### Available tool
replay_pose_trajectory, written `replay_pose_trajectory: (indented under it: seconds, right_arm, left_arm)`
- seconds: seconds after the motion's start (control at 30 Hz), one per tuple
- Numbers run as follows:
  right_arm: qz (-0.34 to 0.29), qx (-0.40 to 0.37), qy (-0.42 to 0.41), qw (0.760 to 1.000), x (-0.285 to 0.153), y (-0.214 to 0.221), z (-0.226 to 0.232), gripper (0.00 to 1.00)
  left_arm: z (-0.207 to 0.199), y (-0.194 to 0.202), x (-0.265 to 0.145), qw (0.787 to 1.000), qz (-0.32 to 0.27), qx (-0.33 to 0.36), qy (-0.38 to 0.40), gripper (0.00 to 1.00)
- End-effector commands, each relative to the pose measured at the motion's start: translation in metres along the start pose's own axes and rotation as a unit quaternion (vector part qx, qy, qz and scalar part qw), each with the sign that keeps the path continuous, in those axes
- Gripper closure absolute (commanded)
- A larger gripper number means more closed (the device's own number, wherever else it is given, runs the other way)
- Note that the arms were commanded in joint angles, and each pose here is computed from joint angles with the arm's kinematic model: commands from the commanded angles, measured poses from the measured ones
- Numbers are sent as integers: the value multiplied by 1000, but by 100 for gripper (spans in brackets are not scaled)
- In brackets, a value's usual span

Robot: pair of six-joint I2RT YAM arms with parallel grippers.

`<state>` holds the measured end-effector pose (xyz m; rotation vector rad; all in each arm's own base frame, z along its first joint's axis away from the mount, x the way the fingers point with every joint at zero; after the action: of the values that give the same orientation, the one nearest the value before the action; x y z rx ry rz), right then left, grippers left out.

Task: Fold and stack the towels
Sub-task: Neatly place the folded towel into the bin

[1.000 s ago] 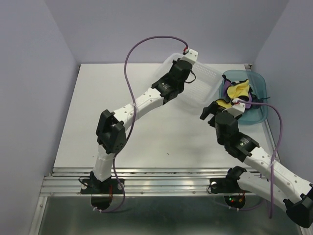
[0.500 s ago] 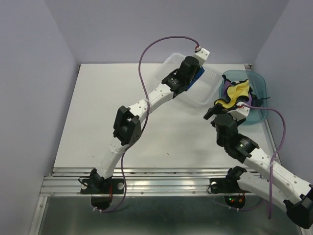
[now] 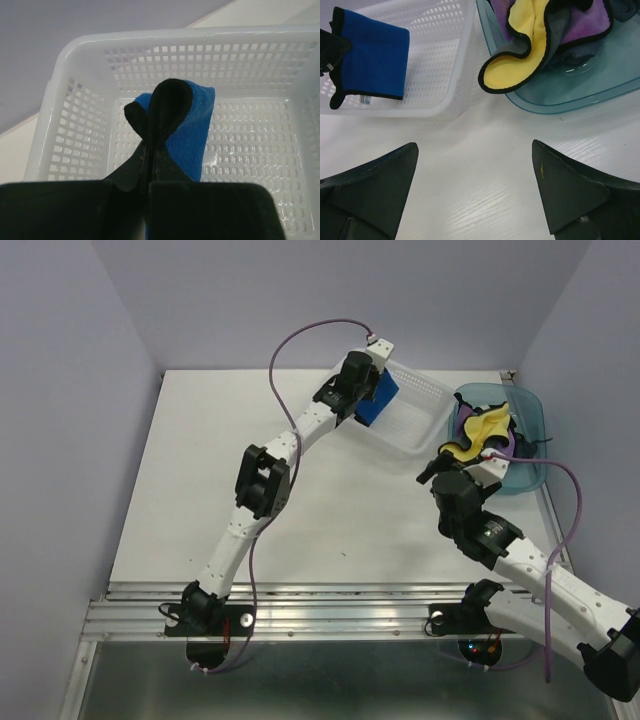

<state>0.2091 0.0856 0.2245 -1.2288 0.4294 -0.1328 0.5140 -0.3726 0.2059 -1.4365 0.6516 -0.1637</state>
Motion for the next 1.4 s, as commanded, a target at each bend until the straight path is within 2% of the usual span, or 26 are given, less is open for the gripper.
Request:
replay_pose_trajectory:
  seconds: [0.0,0.43,0.57,0.63,0.77,1.03,1.17,1.23,1.37]
  right_arm:
    - [-26,11,35,999,4,-3,-7,0]
    - [-26,-2,34,999,7,-2,-2,0]
    - [-27,-4,35,999,9,0,-2,0]
    - [-29,-3,40,999,8,0,-5,0]
    - [-30,6,36,999,6,-1,-6,0]
    - [-29,14,26,999,3,-2,-8,0]
    - [-27,11,27,999,4,0,-7,0]
    - [-25,8,29,999,5,1,-7,0]
    - [-26,7,34,999,6,1,-6,0]
  left_arm:
    - [7,-44,-4,996,-73,-34,38,100]
    - [18,-30,11,995,-80,-54,21,100]
    - [11,-42,3,993,-87,-72,44,100]
    - [4,-58,-9,988,-98,-93,70,100]
    - [-16,-85,-33,984,-117,-93,95,100]
    - [-32,-97,-49,979,-114,-114,122,100]
    - [-30,-84,-43,982,-96,-118,113,100]
    - [-32,-63,-34,984,-65,-117,116,100]
    - [-25,-46,-23,985,-38,-126,110,100]
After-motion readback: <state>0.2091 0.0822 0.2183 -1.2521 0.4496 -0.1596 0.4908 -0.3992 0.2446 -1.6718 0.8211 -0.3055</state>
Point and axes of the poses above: each gripper's point midway between its finger pads, its own x axis out along the fingers, its own z axis along the line the jaws close on, y = z × x, the point moved 8 cm from there along -x, back along the fingers, and after that the axes turned 6 degrees about -x, right-handed, at the moved point
